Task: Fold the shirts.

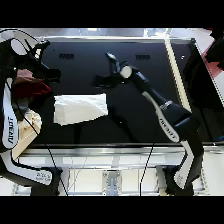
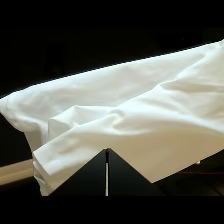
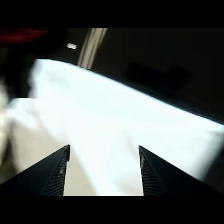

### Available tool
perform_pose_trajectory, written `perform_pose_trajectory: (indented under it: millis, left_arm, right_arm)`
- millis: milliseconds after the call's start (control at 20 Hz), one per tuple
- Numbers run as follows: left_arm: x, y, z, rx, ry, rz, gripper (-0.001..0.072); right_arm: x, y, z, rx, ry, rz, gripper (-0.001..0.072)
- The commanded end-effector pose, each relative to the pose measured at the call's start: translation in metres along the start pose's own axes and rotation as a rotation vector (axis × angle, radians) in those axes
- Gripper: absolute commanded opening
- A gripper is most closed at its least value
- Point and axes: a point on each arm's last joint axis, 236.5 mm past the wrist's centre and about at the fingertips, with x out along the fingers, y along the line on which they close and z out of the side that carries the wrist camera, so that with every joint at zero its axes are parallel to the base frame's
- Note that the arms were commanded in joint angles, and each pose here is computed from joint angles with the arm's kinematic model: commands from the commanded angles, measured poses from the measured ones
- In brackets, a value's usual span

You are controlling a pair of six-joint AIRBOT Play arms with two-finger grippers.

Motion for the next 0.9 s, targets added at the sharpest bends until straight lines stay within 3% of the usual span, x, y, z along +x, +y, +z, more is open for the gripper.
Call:
perform_pose_trajectory:
  millis: [0,200,250,300,450,550,600,650,700,750,850]
  left_arm:
    - [0.0,0.002,0.004,-0.001,-0.019,0.005,0.0016]
    - [0.0,0.001,0.004,-0.001,-0.019,0.004,0.0015]
    - [0.0,0.001,0.004,-0.001,-0.019,0.004,0.0015]
    - [0.0,0.001,0.004,-0.001,-0.018,0.004,0.0015]
    - [0.0,0.001,0.004,-0.001,-0.019,0.005,0.0015]
    - [0.0,0.001,0.004,-0.001,-0.019,0.005,0.0015]
    - [0.0,0.001,0.004,-0.001,-0.019,0.005,0.0015]
    - [0.0,0.001,0.004,-0.001,-0.019,0.005,0.0015]
    - [0.0,0.001,0.004,-0.001,-0.018,0.005,0.0015]
    - [0.0,0.001,0.003,-0.001,-0.015,0.004,0.0015]
    - [0.0,0.001,0.002,0.0,-0.007,0.002,0.0015]
  right_arm:
    - [-0.018,-0.096,-0.02,0.186,0.136,-0.139,0.0497]
    - [0.03,-0.072,-0.061,0.233,0.278,0.058,0.0524]
    - [0.043,-0.064,-0.071,0.241,0.305,0.099,0.0617]
    - [0.054,-0.054,-0.08,0.253,0.329,0.144,0.066]
    - [0.071,-0.008,-0.094,0.255,0.354,0.297,0.0659]
    - [0.078,0.008,-0.105,0.239,0.37,0.308,0.0653]
    - [0.081,0.016,-0.111,0.231,0.382,0.315,0.0594]
    - [0.083,0.022,-0.116,0.223,0.39,0.317,0.0433]
    - [0.086,0.026,-0.117,0.216,0.383,0.315,0.0128]
    - [0.089,0.028,-0.115,0.219,0.366,0.312,0.0013]
    - [0.079,0.024,-0.098,0.205,0.342,0.313,0.0016]
